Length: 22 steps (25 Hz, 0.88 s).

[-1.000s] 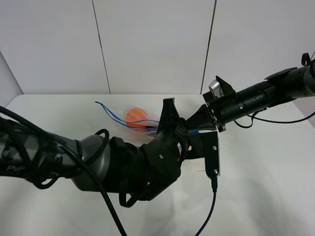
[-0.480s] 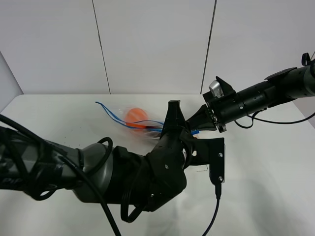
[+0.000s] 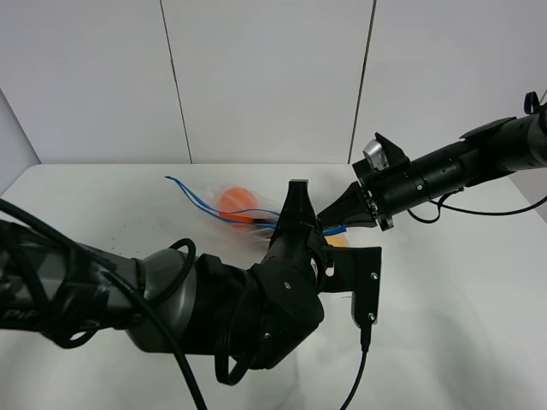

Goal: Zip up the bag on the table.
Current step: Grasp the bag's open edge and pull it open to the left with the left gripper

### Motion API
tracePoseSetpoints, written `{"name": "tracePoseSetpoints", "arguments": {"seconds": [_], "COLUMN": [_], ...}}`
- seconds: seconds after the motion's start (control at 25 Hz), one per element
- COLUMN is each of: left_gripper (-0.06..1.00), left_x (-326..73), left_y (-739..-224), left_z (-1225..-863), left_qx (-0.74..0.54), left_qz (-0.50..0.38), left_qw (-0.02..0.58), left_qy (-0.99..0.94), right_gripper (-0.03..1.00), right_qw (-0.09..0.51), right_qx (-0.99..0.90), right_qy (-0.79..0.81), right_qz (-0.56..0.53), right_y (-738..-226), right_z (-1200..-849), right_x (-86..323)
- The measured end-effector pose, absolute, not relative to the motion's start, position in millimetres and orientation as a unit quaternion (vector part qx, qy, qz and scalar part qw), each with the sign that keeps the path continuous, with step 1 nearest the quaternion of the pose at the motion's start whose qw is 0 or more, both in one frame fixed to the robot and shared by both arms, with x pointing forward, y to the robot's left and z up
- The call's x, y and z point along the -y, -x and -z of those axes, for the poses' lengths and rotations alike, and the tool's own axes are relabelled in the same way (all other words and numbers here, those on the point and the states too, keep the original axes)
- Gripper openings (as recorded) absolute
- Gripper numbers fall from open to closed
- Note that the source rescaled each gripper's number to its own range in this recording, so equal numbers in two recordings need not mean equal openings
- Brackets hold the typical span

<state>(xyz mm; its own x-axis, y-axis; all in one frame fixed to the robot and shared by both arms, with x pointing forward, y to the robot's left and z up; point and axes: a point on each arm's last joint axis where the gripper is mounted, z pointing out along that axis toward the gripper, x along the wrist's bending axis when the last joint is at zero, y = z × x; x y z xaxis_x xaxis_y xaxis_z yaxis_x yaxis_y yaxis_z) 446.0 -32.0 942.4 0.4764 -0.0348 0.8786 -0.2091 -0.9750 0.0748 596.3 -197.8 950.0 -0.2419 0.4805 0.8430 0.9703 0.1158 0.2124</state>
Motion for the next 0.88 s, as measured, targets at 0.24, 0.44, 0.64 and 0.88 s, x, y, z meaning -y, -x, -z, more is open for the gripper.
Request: {"name": "tracePoseSetpoints", "arguments": {"seconds": [0.24, 0.44, 0.64, 0.88], "left_gripper": [0.11, 0.1, 0.1, 0.1], "left_x": [32.1, 32.9, 36.5, 36.5], "left_y": [-445.6, -444.1, -438.6, -438.6], "left_z": [-942.3, -942.4, -942.3, -942.3], "left_qx": [0.079, 0.085, 0.1, 0.101], "left_qz": [-0.507, -0.508, -0.507, -0.507], "left_qw": [0.082, 0.079, 0.08, 0.079], "left_qy": [-0.854, -0.854, -0.852, -0.852], "right_gripper": [0.0, 0.0, 0.0, 0.0], "right_qw": [0.308, 0.308, 0.308, 0.308], "right_qx": [0.68, 0.68, 0.68, 0.68], "right_qy": [0.533, 0.533, 0.533, 0.533], "right_qz": [0.397, 0.397, 0.397, 0.398], "right_y": [-596.3, -596.3, -596.3, -596.3], "right_z": [-950.0, -949.9, -949.9, -950.0], "right_x": [197.8, 197.8, 197.8, 197.7]}}
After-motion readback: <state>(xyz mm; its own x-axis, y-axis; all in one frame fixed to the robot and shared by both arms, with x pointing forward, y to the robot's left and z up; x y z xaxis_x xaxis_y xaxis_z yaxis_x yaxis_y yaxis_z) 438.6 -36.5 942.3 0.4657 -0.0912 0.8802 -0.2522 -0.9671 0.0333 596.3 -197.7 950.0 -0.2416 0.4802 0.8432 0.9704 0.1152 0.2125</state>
